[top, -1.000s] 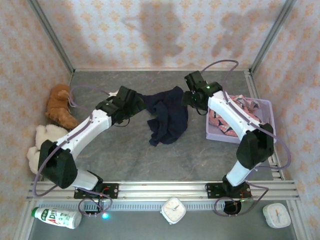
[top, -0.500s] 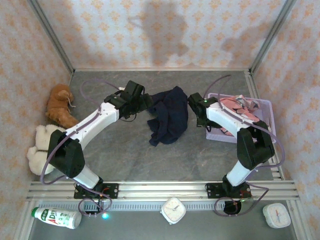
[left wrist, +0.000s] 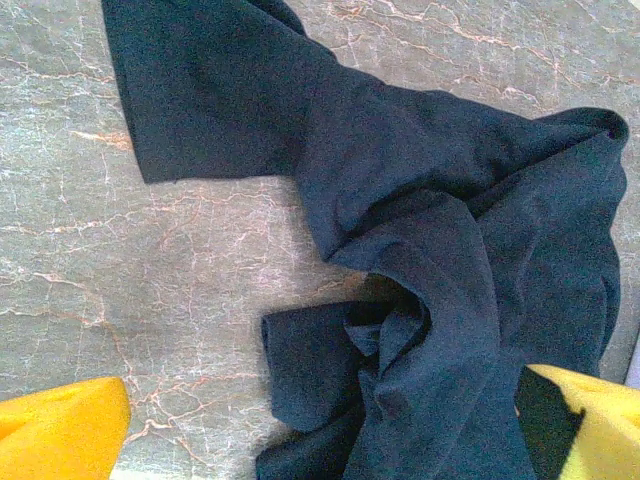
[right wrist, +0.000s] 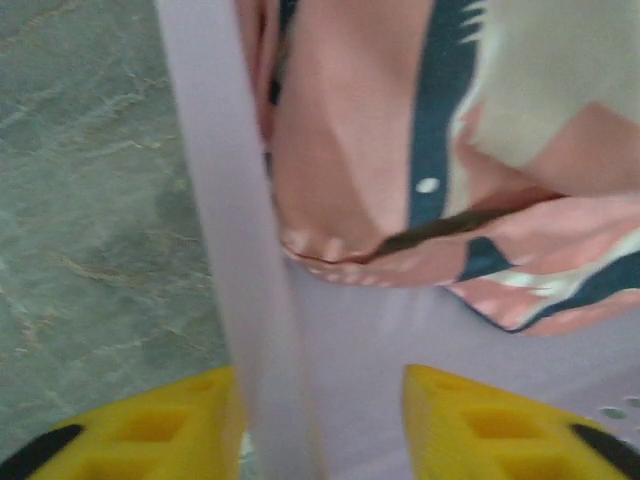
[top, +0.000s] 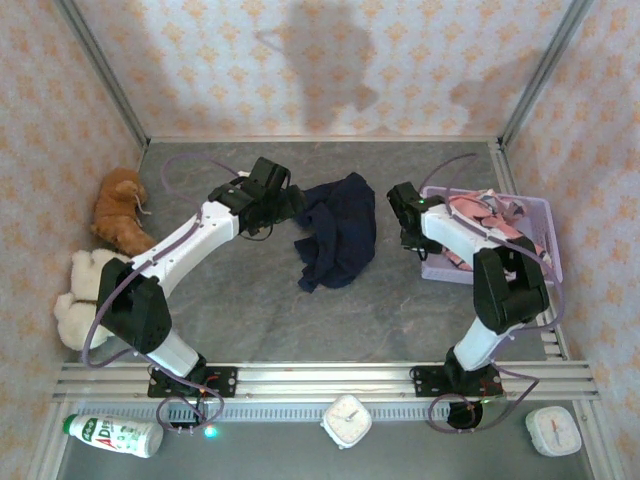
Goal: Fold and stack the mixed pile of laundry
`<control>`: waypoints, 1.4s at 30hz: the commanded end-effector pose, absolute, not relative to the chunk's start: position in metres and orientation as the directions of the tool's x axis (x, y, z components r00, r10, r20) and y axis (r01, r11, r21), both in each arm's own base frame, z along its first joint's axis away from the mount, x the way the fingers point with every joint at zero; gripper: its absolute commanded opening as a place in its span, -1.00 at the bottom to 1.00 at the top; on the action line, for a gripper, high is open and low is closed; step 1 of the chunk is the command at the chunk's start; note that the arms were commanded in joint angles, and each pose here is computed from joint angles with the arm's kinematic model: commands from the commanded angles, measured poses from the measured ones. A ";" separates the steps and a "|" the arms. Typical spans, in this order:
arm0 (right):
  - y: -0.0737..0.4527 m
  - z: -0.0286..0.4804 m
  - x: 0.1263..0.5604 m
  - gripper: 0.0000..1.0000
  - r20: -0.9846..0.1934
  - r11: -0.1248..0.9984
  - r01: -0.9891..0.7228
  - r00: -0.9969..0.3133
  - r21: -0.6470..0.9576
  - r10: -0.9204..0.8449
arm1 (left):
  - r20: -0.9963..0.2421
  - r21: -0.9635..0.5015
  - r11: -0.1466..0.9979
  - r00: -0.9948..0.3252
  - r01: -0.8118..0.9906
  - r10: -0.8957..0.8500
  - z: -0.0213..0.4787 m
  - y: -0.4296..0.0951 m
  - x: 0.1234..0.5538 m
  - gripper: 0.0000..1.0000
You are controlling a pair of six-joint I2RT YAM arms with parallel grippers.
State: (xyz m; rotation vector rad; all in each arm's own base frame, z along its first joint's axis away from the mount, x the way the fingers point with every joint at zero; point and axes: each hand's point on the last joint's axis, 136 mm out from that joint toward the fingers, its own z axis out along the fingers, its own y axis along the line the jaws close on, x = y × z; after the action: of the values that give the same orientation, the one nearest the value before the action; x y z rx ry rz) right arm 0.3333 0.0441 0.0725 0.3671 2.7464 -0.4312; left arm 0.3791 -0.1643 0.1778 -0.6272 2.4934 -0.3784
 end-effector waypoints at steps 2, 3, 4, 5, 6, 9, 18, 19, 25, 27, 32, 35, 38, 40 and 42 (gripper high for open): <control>0.062 0.071 0.368 -0.40 -0.392 0.937 0.305 -0.893 -0.170 0.220 | -0.448 -0.346 0.871 -0.754 -0.349 -0.480 0.185 -0.160 0.376 1.00; 0.065 0.070 0.376 -0.47 -0.392 0.939 0.306 -0.892 -0.155 0.226 | -0.446 -0.345 0.870 -0.755 -0.351 -0.481 0.184 -0.159 0.375 1.00; 0.068 0.073 0.386 -0.57 -0.397 0.940 0.310 -0.888 -0.145 0.232 | -0.447 -0.343 0.871 -0.754 -0.352 -0.481 0.184 -0.159 0.375 1.00; 0.069 0.076 0.398 -0.62 -0.406 0.937 0.319 -0.882 -0.139 0.240 | -0.447 -0.339 0.871 -0.754 -0.355 -0.481 0.185 -0.157 0.374 1.00; 0.069 0.078 0.408 -0.63 -0.411 0.934 0.329 -0.877 -0.138 0.249 | -0.447 -0.336 0.872 -0.754 -0.357 -0.481 0.185 -0.157 0.373 0.99; 0.062 0.089 0.450 -0.72 -0.438 0.919 0.376 -0.850 -0.116 0.292 | -0.453 -0.329 0.872 -0.750 -0.362 -0.482 0.188 -0.153 0.370 1.00; 0.028 0.141 0.584 -0.01 -0.470 0.862 0.475 -0.729 0.175 0.497 | -0.465 -0.312 0.868 -0.734 -0.387 -0.495 0.191 -0.139 0.354 1.00; 0.025 0.155 0.589 0.18 -0.485 0.857 0.472 -0.711 0.207 0.509 | -0.468 -0.310 0.867 -0.730 -0.391 -0.497 0.191 -0.136 0.352 1.00; 0.012 0.197 0.553 0.48 -0.509 0.874 0.444 -0.715 0.200 0.479 | -0.470 -0.315 0.863 -0.725 -0.396 -0.504 0.186 -0.137 0.354 1.00; 0.014 0.199 0.527 0.44 -0.485 0.887 0.421 -0.746 0.187 0.456 | -0.464 -0.319 0.860 -0.726 -0.397 -0.507 0.181 -0.140 0.358 1.00; 0.031 0.188 0.458 0.32 -0.417 0.900 0.361 -0.799 0.244 0.433 | -0.466 -0.331 0.857 -0.721 -0.395 -0.513 0.176 -0.149 0.376 1.00; 0.050 0.168 0.420 0.21 -0.344 0.900 0.330 -0.841 0.286 0.418 | -0.471 -0.329 0.861 -0.723 -0.388 -0.506 0.175 -0.155 0.388 0.99; 0.067 0.141 0.400 0.07 -0.288 0.898 0.312 -0.869 0.309 0.401 | -0.467 -0.332 0.863 -0.728 -0.381 -0.501 0.173 -0.163 0.399 1.00; 0.075 0.124 0.399 -0.08 -0.260 0.893 0.316 -0.877 0.321 0.404 | -0.458 -0.342 0.859 -0.731 -0.381 -0.506 0.171 -0.167 0.404 1.00; 0.077 0.111 0.409 -0.19 -0.268 0.893 0.321 -0.873 0.315 0.408 | -0.449 -0.349 0.857 -0.735 -0.380 -0.509 0.170 -0.171 0.406 0.99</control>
State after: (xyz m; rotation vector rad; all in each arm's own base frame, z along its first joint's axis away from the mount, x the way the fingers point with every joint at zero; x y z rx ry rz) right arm 0.3895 0.0663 0.1250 0.5494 2.7697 0.3182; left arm 0.3962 -0.1636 0.1534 -0.6402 2.5297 -0.2664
